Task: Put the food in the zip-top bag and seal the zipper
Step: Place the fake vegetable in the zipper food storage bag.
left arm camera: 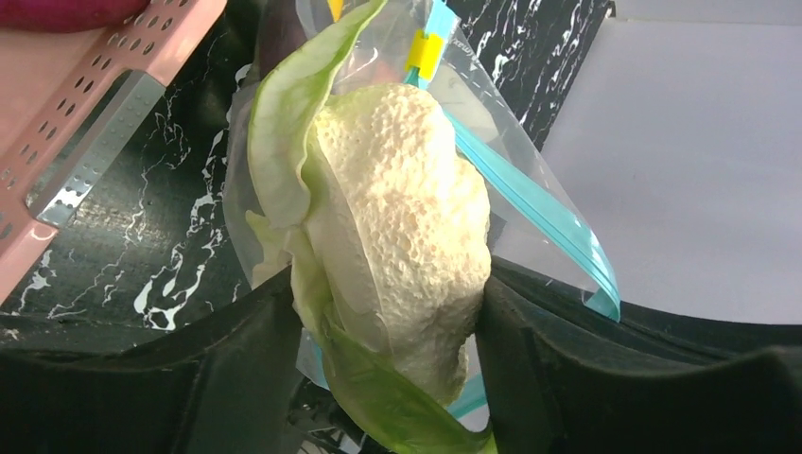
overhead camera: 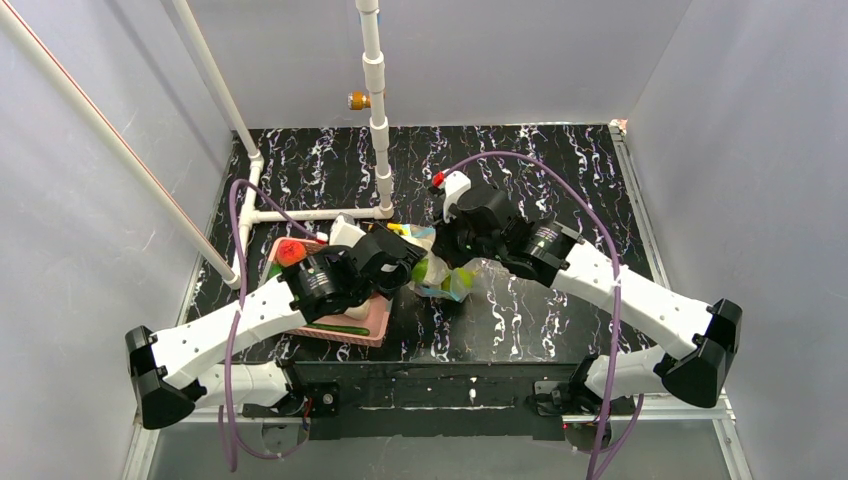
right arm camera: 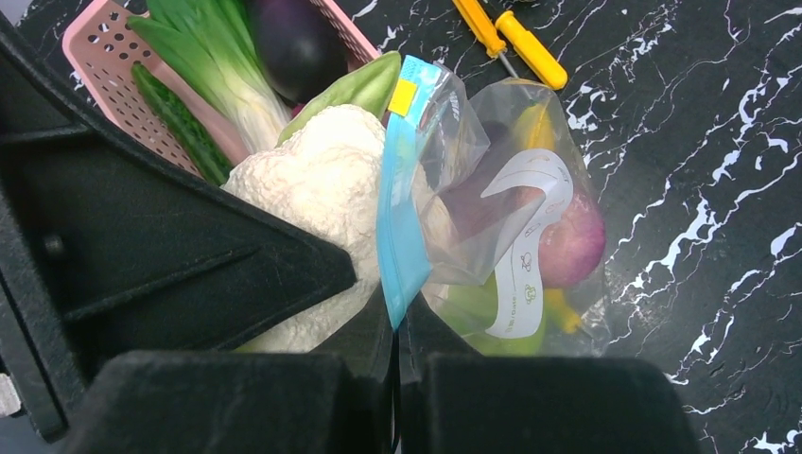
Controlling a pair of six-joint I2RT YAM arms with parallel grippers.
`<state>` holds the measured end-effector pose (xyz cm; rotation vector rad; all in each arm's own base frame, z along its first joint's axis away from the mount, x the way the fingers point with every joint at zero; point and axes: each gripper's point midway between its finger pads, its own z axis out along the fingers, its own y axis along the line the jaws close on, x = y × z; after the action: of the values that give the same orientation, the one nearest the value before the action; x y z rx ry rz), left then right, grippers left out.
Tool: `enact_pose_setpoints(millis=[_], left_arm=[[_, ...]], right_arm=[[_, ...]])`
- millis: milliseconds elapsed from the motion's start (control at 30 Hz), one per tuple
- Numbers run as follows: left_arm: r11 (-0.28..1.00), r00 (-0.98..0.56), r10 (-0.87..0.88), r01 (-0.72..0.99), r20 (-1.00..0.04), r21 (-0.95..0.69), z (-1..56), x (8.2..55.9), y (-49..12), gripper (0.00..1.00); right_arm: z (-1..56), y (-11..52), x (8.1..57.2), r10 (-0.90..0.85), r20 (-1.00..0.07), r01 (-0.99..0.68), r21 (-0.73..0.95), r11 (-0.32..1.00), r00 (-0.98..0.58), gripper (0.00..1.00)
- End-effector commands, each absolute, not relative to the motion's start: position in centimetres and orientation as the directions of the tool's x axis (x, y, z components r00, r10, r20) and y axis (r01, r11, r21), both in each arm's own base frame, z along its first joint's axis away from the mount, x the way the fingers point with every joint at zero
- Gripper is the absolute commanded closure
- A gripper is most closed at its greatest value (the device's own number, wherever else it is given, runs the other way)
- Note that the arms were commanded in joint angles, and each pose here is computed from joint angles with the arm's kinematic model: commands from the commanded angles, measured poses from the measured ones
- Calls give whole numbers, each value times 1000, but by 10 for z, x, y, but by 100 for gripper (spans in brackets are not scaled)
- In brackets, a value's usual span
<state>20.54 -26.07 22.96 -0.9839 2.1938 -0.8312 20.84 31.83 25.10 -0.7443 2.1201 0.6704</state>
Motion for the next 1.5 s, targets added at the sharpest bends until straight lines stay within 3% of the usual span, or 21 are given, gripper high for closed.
enact_pose_setpoints(millis=[0, 167, 300, 433, 600, 800, 1100, 1267, 1467], left_arm=[[441, -567, -793, -282, -223, -852, 286, 216, -286, 38], [461, -592, -754, -170, -284, -871, 299, 215, -289, 26], [508, -608, -710, -93, -355, -857, 309, 212, -285, 23], [580, -608, -625, 59, -490, -812, 327, 207, -279, 17], [602, -598, -604, 91, -527, -793, 329, 207, -275, 20], [618, -602, -586, 102, -543, -780, 317, 209, -279, 36], [719, -620, -493, 104, -610, -687, 271, 219, -293, 78], [757, -604, -446, 138, -660, -638, 272, 222, -290, 94], [779, -588, -384, 208, -712, -592, 306, 216, -281, 100]], right_arm=[[305, 350, 189, -172, -848, -768, 344, 540, -501, 99], [311, 347, 186, -154, -829, -757, 394, 521, -537, 99], [310, 342, 187, -145, -811, -742, 427, 517, -567, 99], [309, 338, 189, -136, -778, -725, 485, 489, -613, 99], [310, 343, 178, -150, -750, -726, 538, 428, -644, 99], [311, 338, 181, -140, -745, -711, 538, 453, -652, 99], [272, 319, 200, -188, -676, -612, 468, 638, -713, 99], [274, 318, 202, -220, -677, -619, 429, 657, -703, 99], [310, 341, 193, -211, -705, -683, 495, 537, -677, 99]])
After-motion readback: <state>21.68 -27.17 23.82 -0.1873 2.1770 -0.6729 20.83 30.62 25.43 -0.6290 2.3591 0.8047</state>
